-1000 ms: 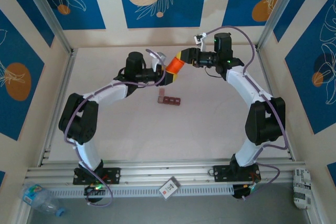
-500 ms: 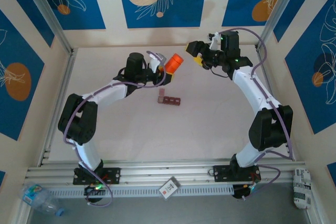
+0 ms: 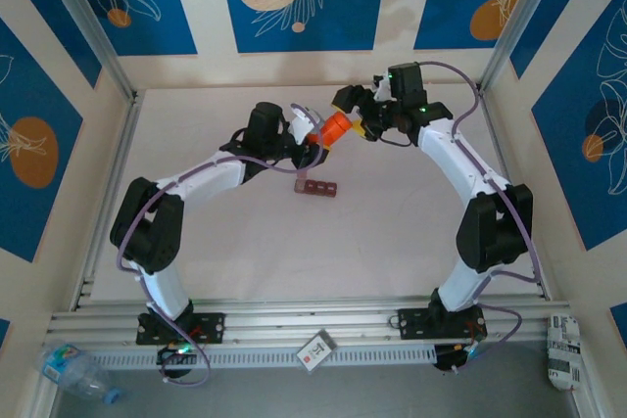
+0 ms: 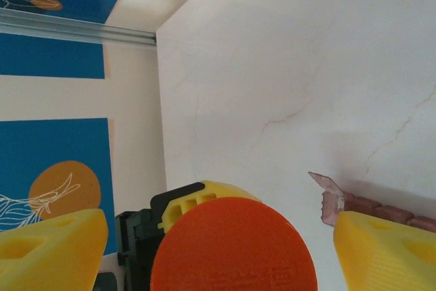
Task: Sort the pills into containers
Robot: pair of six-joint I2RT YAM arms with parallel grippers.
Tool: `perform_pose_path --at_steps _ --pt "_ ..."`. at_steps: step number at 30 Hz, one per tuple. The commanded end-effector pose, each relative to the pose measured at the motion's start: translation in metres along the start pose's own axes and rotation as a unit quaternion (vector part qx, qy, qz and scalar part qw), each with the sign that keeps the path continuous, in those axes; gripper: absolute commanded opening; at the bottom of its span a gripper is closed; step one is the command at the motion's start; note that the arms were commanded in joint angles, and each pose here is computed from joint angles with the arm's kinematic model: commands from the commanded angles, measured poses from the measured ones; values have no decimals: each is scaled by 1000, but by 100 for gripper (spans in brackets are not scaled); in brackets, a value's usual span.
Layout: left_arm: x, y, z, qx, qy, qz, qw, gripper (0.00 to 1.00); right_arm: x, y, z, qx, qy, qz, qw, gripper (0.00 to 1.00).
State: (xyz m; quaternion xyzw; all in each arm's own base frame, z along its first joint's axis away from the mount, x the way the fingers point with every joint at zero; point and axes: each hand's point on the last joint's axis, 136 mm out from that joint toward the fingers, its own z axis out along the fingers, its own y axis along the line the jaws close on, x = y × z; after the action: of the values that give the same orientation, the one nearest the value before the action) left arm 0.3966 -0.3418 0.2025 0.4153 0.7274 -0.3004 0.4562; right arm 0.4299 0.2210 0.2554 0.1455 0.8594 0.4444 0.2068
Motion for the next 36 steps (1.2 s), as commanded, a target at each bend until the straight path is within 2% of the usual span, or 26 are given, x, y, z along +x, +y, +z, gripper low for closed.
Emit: perform_pose_path --at_steps 1,7,14,20,25,29,31,34,36 --pt "-27 -3 -8 -5 -27 28 999 0 1 2 0 3 2 8 1000 84" --pt "-29 -2 -7 -7 -31 23 999 0 9 -1 3 3 12 7 1000 75" --pt "-30 0 -5 -7 -35 14 999 0 15 -3 3 0 18 8 1000 55" --pt "-39 -2 -7 10 -50 -3 999 0 13 -1 2 -12 16 -17 1000 48" --pt "-58 -11 -24 80 -90 -41 992 0 -3 22 -12 -83 -6 -137 987 48" --pt "-77 -21 -39 161 -132 -94 974 0 6 49 -30 -175 -10 -278 944 51" --pt "-82 -22 -42 176 -143 -107 968 0 5 51 -33 -187 -2 -281 941 51" --pt "-80 -17 -41 163 -145 -109 970 0 2 55 -36 -195 3 -263 945 54" --pt "-75 -11 -37 142 -135 -108 975 0 -5 54 -38 -179 -13 -239 954 72"
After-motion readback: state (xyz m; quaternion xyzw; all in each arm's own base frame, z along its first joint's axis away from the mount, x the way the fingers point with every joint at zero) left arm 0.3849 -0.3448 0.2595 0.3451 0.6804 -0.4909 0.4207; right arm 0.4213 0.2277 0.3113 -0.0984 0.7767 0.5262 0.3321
